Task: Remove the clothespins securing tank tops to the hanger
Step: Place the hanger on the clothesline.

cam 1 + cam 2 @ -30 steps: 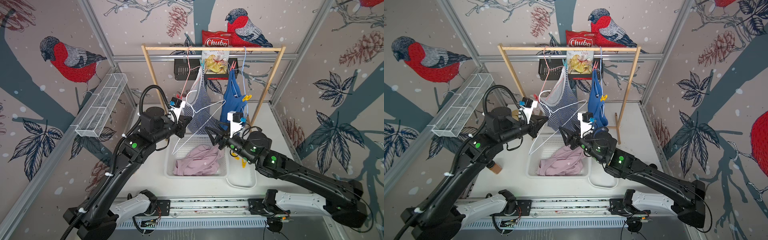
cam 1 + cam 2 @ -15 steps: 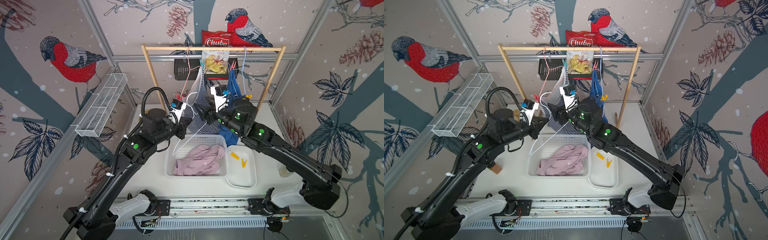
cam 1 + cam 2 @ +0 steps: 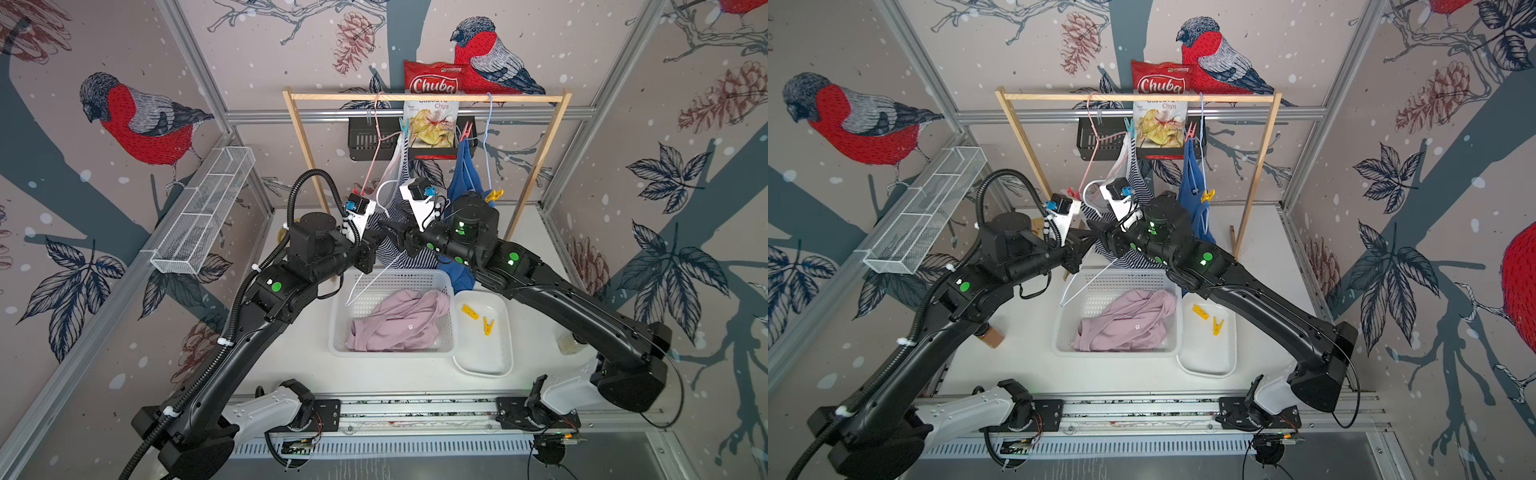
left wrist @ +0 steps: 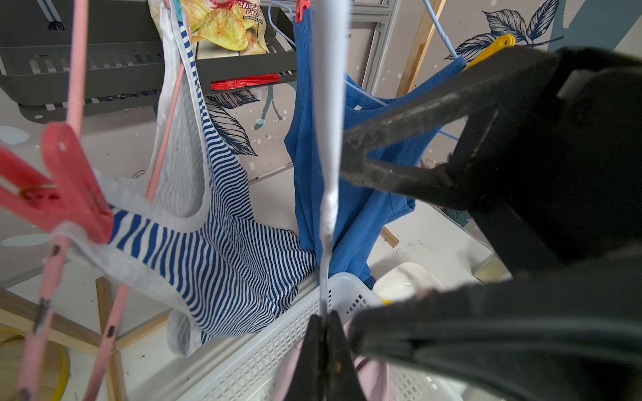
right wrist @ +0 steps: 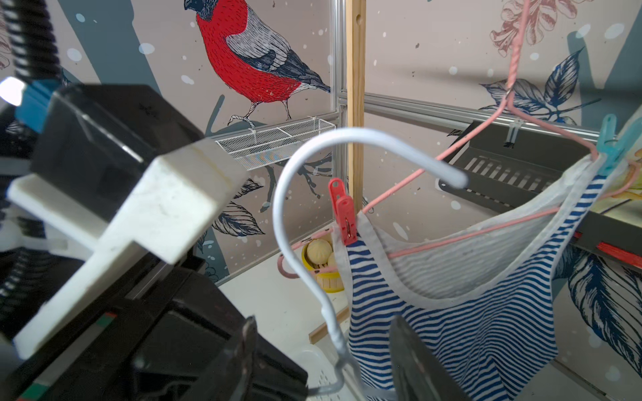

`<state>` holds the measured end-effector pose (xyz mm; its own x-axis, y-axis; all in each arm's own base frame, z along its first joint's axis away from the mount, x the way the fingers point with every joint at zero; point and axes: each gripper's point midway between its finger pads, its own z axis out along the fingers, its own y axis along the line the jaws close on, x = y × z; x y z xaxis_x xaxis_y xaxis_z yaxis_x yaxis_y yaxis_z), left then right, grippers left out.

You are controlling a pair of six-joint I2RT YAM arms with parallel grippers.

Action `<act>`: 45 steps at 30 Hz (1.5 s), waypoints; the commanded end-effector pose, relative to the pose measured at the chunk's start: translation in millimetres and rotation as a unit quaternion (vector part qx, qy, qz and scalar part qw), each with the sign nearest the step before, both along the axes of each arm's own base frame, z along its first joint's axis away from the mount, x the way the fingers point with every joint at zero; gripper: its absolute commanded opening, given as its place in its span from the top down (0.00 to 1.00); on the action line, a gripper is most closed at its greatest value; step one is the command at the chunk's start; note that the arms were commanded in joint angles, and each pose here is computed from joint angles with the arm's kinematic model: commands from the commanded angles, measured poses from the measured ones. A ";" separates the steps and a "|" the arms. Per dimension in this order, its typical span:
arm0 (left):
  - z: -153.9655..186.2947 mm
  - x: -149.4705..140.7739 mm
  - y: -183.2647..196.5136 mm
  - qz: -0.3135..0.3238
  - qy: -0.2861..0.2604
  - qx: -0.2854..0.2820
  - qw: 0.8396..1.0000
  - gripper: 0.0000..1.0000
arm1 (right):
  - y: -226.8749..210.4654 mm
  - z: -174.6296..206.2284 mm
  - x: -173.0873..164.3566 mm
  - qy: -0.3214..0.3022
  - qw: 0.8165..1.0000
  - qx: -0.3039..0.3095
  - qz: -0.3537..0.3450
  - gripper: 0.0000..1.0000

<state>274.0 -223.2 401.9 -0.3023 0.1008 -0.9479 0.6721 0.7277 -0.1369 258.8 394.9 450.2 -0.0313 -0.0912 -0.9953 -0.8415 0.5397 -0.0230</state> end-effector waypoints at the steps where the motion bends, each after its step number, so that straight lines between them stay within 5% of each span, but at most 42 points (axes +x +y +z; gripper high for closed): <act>1: 10.7 -3.6 -3.0 -0.013 -0.019 -0.008 1.000 1.00 | 4.4 3.4 4.0 -0.013 1.000 -0.002 -0.001 0.44; 6: 7.9 -5.5 -4.8 -0.019 -0.012 -0.003 1.000 1.00 | 5.7 8.7 9.2 -0.025 1.000 0.007 -0.005 0.53; 13: 11.4 -13.1 -10.6 -0.045 -0.011 -0.011 0.999 0.97 | -0.1 8.0 5.1 -0.037 0.999 0.013 0.005 0.96; 19: -1.0 -21.3 -15.7 -0.074 0.025 0.011 0.997 0.34 | -21.3 1.8 -6.3 -0.054 0.998 0.013 0.007 1.00; 24: -4.3 -45.5 -15.8 -0.124 0.038 0.025 0.991 0.17 | -41.6 1.4 -21.1 -0.086 0.996 0.007 0.014 1.00; 31: -29.0 -108.5 -17.3 -0.250 0.098 0.035 0.963 0.19 | -67.0 21.7 -30.6 -0.123 0.992 0.031 0.009 1.00; 35: -30.2 -125.0 -8.2 -0.250 0.106 0.022 0.962 0.23 | -67.8 24.4 -29.2 -0.123 0.992 0.026 0.008 1.00; 39: -34.7 -112.5 7.3 -0.181 0.099 0.035 0.978 0.37 | -68.7 27.1 -28.8 -0.127 0.992 0.027 0.009 1.00; 45: -42.5 -114.8 8.3 -0.170 0.131 0.025 0.976 0.63 | -73.1 34.1 -31.1 -0.125 0.991 0.033 0.011 1.00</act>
<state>160.6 -216.8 364.1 -0.4297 0.2877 -0.8559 0.8461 0.4592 -0.2705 231.5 325.1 469.8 0.1896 -0.0535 -0.9804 -0.8258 0.5314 -0.1888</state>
